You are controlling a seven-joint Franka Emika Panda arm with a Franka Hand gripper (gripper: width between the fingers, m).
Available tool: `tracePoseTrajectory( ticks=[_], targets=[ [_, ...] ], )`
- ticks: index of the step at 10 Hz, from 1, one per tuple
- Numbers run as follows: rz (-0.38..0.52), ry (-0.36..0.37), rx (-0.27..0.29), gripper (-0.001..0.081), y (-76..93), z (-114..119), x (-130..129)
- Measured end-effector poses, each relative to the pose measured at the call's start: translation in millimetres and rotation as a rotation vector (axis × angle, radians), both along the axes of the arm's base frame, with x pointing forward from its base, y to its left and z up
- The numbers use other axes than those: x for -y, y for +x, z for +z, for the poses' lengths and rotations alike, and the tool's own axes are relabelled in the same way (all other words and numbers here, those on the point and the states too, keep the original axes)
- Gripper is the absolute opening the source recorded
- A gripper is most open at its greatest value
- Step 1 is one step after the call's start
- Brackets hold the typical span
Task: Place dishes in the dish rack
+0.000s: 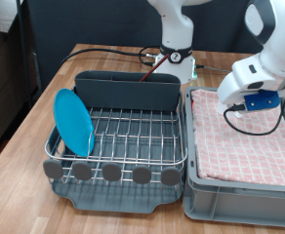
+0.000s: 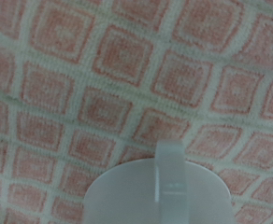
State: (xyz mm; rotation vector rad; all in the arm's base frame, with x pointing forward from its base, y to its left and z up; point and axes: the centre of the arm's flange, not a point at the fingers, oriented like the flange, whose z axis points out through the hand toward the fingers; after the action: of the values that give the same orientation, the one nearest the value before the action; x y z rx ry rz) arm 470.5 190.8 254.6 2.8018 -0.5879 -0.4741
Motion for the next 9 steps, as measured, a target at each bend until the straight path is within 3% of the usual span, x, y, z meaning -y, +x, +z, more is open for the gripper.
tracePoseTrajectory(
  ticks=[5, 6, 7, 8, 9],
  targets=[
    [0.000, 0.008, 0.006, 0.0803, -13.5, -23.3, 17.7],
    [-0.001, 0.009, 0.008, 0.0722, -15.2, -25.1, 19.4],
    [-0.003, 0.011, 0.013, 0.0722, -16.6, -26.5, 20.8],
    [-0.005, 0.011, 0.016, 0.0539, -17.0, -27.3, 21.9],
    [-0.007, 0.012, 0.019, 0.0539, -16.5, -27.2, 22.8]
  ],
)
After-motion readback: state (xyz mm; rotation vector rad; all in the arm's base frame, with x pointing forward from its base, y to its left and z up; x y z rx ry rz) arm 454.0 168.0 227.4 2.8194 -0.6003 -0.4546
